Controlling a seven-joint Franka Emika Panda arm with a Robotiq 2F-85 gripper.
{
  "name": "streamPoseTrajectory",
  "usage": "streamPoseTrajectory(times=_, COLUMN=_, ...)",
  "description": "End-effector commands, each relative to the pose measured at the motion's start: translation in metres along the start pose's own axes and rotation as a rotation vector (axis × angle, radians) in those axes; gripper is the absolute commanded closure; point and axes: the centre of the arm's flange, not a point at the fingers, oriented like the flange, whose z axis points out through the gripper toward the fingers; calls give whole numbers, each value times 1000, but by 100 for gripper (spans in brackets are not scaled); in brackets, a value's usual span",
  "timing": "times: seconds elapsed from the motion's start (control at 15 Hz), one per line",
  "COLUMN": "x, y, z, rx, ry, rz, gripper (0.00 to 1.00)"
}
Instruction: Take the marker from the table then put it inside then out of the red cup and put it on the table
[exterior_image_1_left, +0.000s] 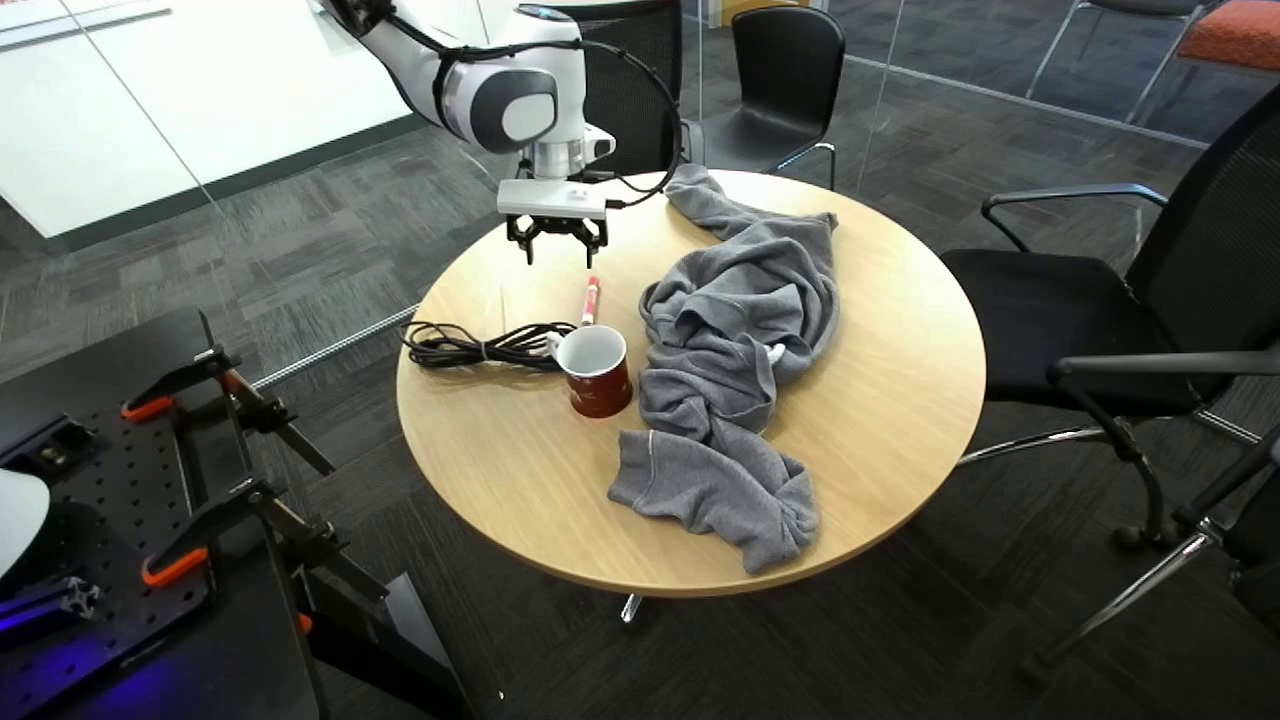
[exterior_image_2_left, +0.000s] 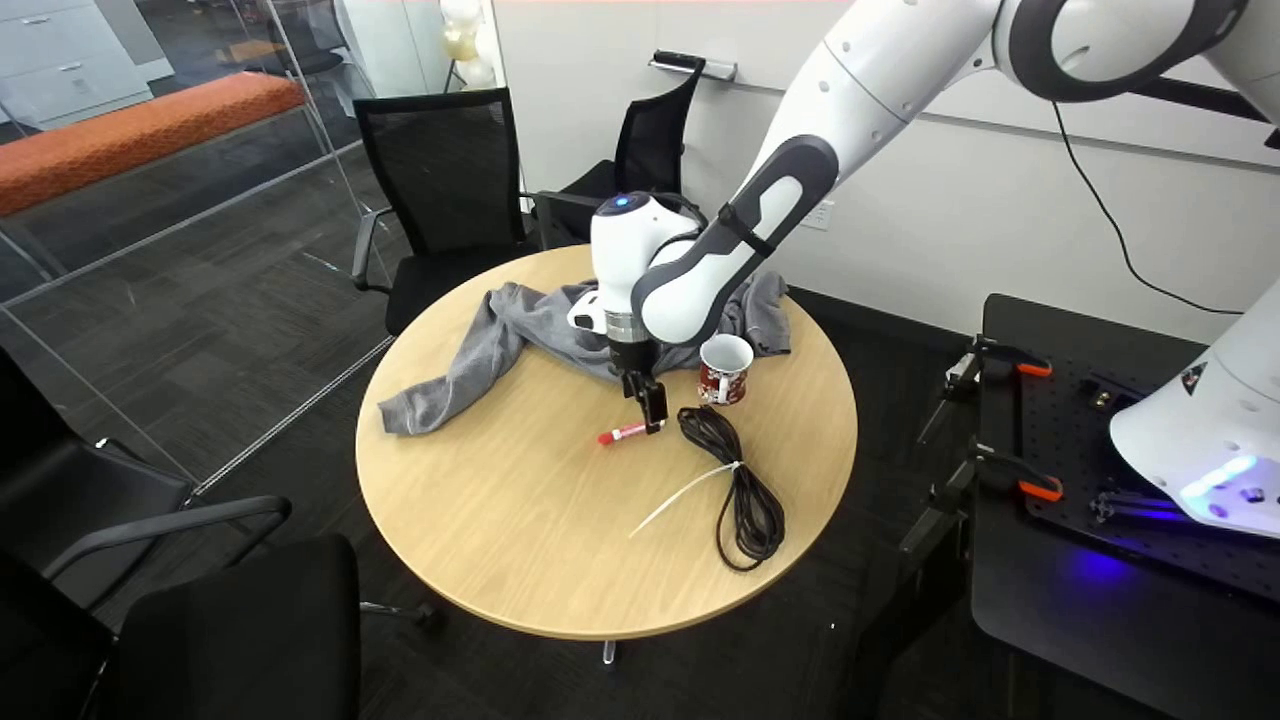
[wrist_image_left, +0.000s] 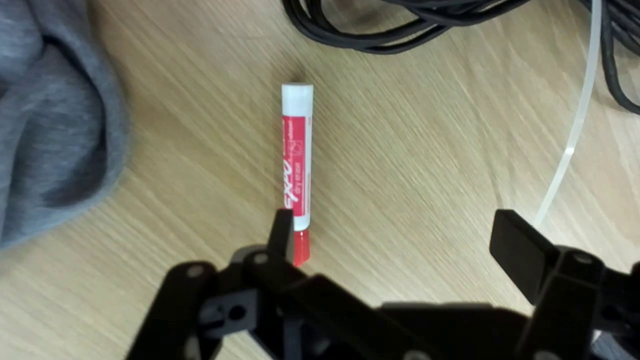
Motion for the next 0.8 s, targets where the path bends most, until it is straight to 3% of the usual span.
streamPoseTrajectory(times=0.0, x=14, y=12, z=14, rx=-40, ry=-10, rz=46, gripper=0)
streamPoseTrajectory(times=0.73, x=4, y=20, z=32, rx=-33, ry=-7, rz=91, gripper=0)
